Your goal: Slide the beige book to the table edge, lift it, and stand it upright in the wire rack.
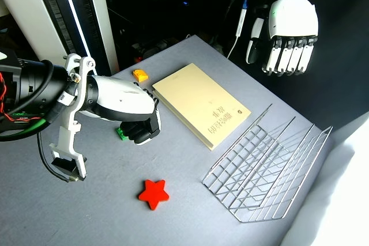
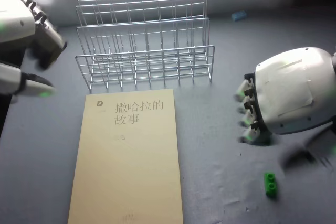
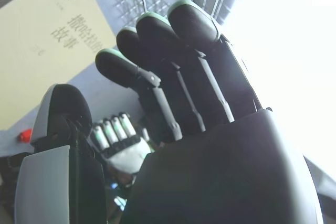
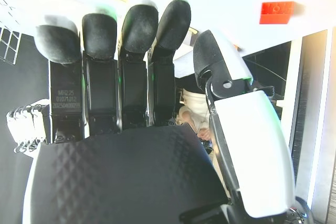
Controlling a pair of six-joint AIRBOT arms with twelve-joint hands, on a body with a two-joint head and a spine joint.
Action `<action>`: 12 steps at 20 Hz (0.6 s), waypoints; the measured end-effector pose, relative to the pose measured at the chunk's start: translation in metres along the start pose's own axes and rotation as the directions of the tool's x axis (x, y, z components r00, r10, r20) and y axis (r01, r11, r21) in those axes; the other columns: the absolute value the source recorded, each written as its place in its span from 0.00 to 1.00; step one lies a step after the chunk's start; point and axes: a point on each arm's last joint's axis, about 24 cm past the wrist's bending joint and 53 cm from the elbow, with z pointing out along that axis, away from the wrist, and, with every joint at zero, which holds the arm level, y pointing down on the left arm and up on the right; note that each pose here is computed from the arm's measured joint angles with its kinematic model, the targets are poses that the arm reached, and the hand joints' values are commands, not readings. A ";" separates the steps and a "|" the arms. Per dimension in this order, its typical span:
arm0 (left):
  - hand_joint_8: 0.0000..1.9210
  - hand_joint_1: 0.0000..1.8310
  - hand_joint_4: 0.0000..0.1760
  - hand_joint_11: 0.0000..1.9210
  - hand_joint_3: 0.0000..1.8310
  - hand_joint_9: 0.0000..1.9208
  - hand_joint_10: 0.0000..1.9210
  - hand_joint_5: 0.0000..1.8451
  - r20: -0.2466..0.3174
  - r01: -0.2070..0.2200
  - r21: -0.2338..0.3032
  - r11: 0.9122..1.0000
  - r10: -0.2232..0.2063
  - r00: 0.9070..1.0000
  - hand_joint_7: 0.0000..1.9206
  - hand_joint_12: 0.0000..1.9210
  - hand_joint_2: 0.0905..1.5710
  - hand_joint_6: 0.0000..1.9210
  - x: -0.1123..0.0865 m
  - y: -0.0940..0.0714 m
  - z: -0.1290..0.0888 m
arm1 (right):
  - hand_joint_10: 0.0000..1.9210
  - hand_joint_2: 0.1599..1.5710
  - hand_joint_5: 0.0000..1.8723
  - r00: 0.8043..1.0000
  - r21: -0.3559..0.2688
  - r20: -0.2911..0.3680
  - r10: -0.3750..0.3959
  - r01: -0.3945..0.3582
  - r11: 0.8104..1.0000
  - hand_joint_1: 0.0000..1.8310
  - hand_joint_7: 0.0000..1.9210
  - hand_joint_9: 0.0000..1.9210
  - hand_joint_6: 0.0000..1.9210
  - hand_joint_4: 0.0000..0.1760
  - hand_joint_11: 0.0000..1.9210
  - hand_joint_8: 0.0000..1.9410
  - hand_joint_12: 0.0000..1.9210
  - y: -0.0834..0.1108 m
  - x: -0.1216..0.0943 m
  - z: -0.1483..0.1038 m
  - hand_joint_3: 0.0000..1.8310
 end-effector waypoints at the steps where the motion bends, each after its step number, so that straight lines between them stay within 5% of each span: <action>1: 0.00 0.00 0.00 0.00 0.00 0.11 0.00 0.15 -0.003 0.005 0.007 1.000 -0.005 1.000 0.13 0.30 0.71 0.01 0.002 -0.002 0.000 | 0.00 0.62 0.08 1.000 -0.003 -0.001 0.000 0.000 1.000 0.00 0.09 0.08 0.00 0.00 0.00 0.00 0.31 0.001 0.000 0.000 0.01; 5: 0.00 0.00 0.00 0.00 0.00 0.11 0.00 0.13 -0.018 -0.008 0.039 0.999 0.008 1.000 0.12 0.30 0.72 0.00 0.006 -0.009 0.000 | 0.00 0.65 0.11 1.000 -0.007 -0.002 -0.002 0.002 1.000 0.00 0.09 0.09 0.01 0.00 0.00 0.00 0.40 0.002 0.000 0.001 0.00; 8: 0.00 0.00 0.00 0.00 0.00 0.12 0.00 0.13 -0.012 0.014 0.066 0.998 -0.013 1.000 0.12 0.35 0.73 0.00 0.005 -0.017 0.000 | 0.00 0.66 0.10 1.000 -0.003 0.001 0.010 -0.010 1.000 0.00 0.10 0.09 0.00 0.00 0.00 0.00 0.37 0.001 0.001 0.001 0.00; 12: 0.00 0.00 0.00 0.00 0.00 0.11 0.00 0.13 -0.011 0.013 0.096 0.995 -0.012 1.000 0.14 0.27 0.73 0.00 0.004 -0.024 0.000 | 0.00 0.65 0.11 0.999 0.013 -0.026 0.045 -0.044 0.999 0.02 0.11 0.10 0.00 0.00 0.00 0.00 0.32 -0.002 0.016 0.004 0.00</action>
